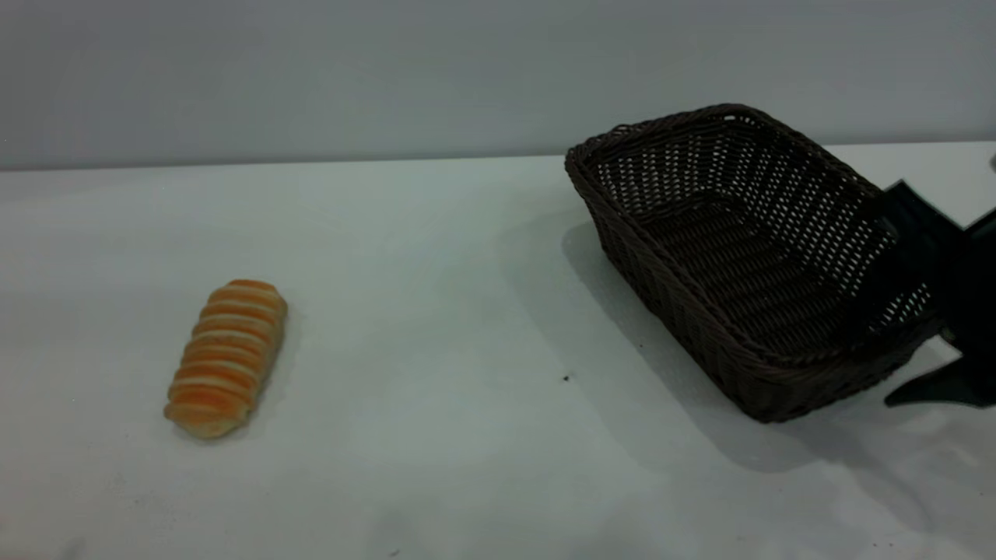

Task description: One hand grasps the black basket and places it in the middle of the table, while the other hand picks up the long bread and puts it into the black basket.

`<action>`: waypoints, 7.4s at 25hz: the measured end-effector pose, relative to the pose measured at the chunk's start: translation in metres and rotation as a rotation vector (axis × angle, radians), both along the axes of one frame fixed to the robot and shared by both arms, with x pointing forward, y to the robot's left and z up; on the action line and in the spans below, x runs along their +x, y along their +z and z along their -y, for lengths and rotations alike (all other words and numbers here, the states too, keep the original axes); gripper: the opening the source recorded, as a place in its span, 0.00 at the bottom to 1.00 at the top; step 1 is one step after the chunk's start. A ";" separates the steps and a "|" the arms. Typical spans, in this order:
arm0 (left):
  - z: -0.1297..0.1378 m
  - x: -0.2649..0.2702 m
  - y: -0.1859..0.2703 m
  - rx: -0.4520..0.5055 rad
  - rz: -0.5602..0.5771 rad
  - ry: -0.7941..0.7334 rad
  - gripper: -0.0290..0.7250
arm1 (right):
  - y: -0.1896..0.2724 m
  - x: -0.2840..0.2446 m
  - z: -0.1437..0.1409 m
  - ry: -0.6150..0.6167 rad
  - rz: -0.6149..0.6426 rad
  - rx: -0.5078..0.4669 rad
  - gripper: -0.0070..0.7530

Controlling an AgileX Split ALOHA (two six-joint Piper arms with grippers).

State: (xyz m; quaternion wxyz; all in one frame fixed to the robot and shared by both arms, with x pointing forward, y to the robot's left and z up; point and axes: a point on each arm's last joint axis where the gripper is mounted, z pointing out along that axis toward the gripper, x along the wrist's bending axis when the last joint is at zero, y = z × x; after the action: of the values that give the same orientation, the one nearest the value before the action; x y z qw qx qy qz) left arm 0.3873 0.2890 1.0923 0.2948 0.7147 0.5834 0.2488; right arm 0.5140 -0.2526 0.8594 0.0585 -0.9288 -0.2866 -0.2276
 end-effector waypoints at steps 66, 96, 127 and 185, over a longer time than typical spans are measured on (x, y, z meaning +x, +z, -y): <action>0.029 0.195 -0.227 -0.082 -0.589 0.075 0.82 | 0.270 0.043 -0.014 1.159 0.372 -0.310 0.53; 0.051 0.222 -0.155 0.086 -0.388 -0.150 0.23 | 0.183 -0.249 0.034 1.006 0.453 -0.681 0.52; 0.228 0.182 -0.152 0.165 -0.178 -0.642 0.86 | 0.178 -0.254 0.036 0.934 0.571 -0.739 0.52; 0.004 -0.112 -0.064 0.140 -0.250 -0.317 0.76 | 0.180 -0.284 0.037 0.821 0.758 -0.818 0.52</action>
State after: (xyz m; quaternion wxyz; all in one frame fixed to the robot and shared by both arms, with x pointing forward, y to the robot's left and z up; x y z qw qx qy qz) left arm 0.2752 0.2854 1.0286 0.2050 0.8417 0.4768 0.1486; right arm 0.2296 -0.2893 1.0392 -0.3193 -0.5488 -0.6785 -0.3695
